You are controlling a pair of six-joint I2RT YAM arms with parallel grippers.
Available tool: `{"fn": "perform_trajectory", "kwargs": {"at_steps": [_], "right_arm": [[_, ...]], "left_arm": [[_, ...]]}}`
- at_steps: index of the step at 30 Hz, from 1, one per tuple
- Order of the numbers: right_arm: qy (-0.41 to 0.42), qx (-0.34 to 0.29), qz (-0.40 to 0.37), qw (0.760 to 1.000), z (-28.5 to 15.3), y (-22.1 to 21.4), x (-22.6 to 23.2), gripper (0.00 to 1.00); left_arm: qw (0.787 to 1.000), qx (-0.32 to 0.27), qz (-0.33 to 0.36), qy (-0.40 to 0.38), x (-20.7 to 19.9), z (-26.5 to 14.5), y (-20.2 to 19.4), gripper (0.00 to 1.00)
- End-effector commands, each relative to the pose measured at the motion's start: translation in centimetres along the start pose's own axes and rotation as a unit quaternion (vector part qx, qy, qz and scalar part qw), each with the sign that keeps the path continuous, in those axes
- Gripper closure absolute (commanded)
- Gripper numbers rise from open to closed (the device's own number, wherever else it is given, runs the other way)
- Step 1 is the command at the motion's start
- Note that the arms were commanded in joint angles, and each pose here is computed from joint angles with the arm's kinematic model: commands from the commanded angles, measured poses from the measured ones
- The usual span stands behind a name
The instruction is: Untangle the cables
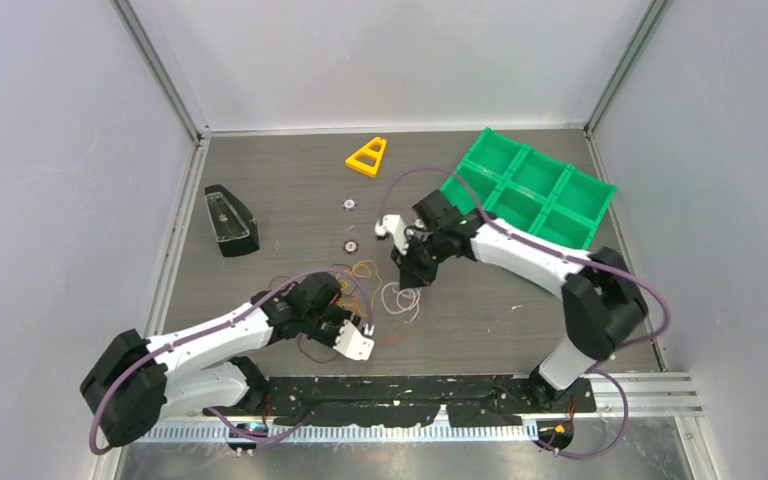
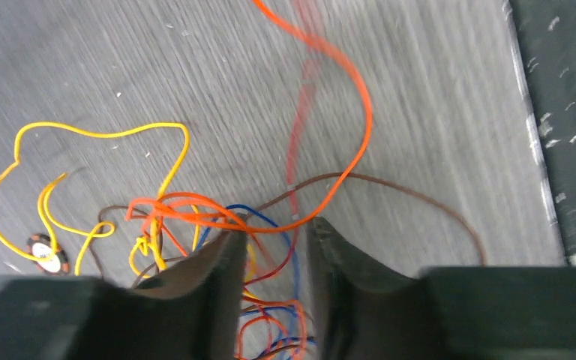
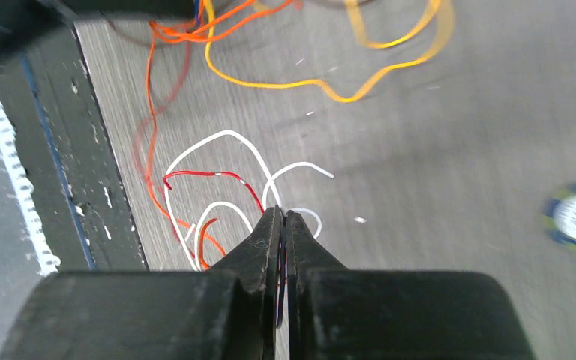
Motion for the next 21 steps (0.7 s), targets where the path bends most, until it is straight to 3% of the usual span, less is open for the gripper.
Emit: {"fn": "perform_trajectory", "kwargs": {"at_steps": [1, 3, 13, 20, 21], "right_arm": [[-0.028, -0.132, -0.003, 0.991, -7.9, 3.8, 0.0, 0.95], [-0.052, -0.17, 0.006, 0.984, -10.9, 4.0, -0.4, 0.95], [-0.207, -0.341, 0.013, 0.917, -25.6, 5.4, 0.4, 0.95], [-0.301, -0.392, 0.014, 0.869, -32.0, 5.4, 0.5, 0.95], [-0.308, -0.389, 0.02, 0.868, -32.2, 5.2, 0.3, 0.95]], "left_arm": [[0.998, 0.062, 0.027, 0.013, 0.8, 0.1, -1.1, 0.82], [0.997, 0.069, 0.029, 0.007, 0.1, -0.2, -1.5, 1.0], [0.996, 0.09, -0.005, -0.01, -3.0, -1.8, -4.2, 1.0], [0.994, 0.093, -0.051, 0.004, -2.2, -3.1, -4.9, 1.0], [0.994, 0.083, -0.067, 0.015, -1.6, -3.4, -4.5, 0.95]]}}
Point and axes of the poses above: each gripper's point midway between its finger pads, its own z axis out along the fingers, its own x axis along the line the jaws close on, y = z × x, the point moved 9 cm from there along -z, back along the fingers, and after that the axes turned 7 degrees about z, right-handed, at the moved point
